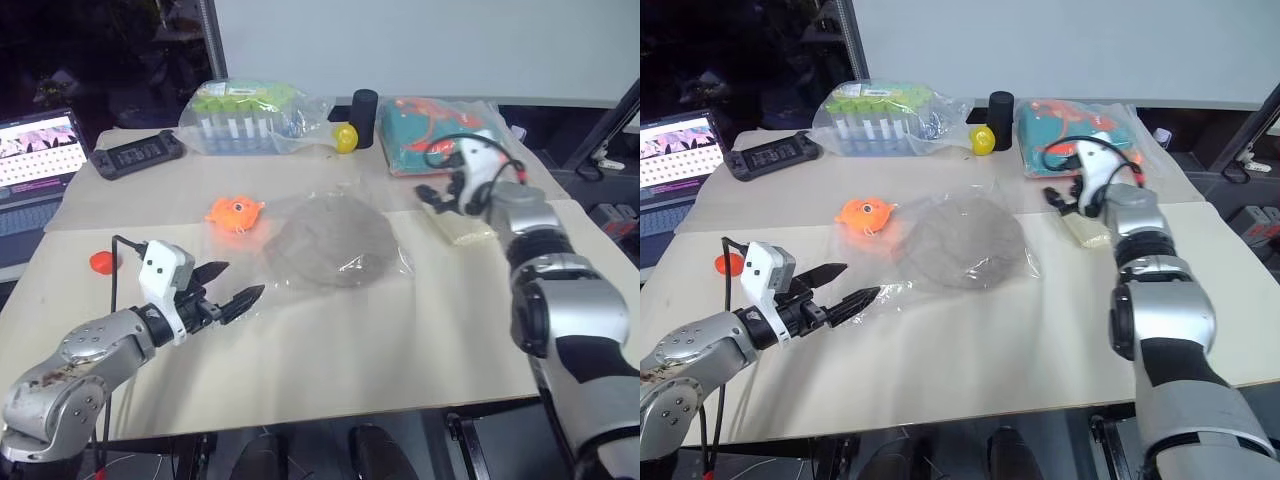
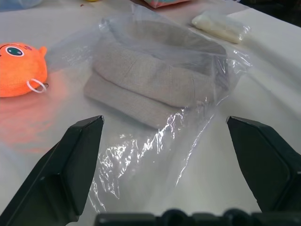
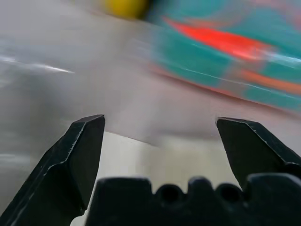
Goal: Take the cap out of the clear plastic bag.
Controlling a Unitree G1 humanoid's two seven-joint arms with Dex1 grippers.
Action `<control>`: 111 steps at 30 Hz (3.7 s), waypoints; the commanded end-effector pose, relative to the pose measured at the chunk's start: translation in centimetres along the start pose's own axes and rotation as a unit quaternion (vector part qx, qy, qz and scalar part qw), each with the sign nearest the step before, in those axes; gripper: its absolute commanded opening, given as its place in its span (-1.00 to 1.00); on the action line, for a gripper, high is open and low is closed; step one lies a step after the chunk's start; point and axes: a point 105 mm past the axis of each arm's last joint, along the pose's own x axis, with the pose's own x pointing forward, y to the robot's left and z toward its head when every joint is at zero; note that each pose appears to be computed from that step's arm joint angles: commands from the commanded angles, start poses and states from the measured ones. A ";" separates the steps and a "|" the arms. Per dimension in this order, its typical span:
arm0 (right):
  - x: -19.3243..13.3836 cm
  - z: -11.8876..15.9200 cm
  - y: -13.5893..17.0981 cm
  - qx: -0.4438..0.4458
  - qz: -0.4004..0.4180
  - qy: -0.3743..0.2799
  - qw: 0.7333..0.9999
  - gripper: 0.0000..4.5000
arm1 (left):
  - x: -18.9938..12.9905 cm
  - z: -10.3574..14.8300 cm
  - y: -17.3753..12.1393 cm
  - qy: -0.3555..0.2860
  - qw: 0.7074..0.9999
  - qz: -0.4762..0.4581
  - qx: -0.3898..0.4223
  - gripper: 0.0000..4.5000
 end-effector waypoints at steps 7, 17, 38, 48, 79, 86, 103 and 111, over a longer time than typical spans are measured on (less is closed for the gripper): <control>3.2 4.5 14.7 -0.032 0.260 -0.070 0.962 0.99 | -1.0 1.4 6.9 -0.033 0.979 0.200 0.005 1.00; 2.0 4.4 18.3 -0.046 0.314 -0.075 0.945 0.99 | 5.6 2.7 11.1 -0.057 0.968 0.246 -0.009 1.00; -2.2 3.4 16.8 -0.023 0.246 -0.070 0.967 0.99 | 17.3 0.8 10.8 0.022 0.987 0.154 -0.036 1.00; -2.5 4.0 16.4 -0.019 0.228 -0.078 0.970 1.00 | 16.9 -0.3 11.3 0.037 0.983 0.173 -0.044 -0.54; -3.2 5.3 21.6 0.008 0.282 -0.102 0.954 1.00 | 1.6 0.1 24.3 -0.068 0.853 0.498 -0.141 0.16; -3.4 5.3 21.2 0.009 0.278 -0.101 0.955 1.00 | 1.6 0.8 24.2 -0.088 0.853 0.493 -0.145 0.99; -5.8 2.6 21.4 0.003 0.323 -0.037 0.946 1.00 | 1.0 4.2 10.6 0.006 0.985 0.111 0.135 0.99; -10.7 -2.3 17.6 0.235 0.290 0.066 0.926 1.00 | 1.0 5.5 5.4 -0.015 0.976 -0.001 0.219 0.99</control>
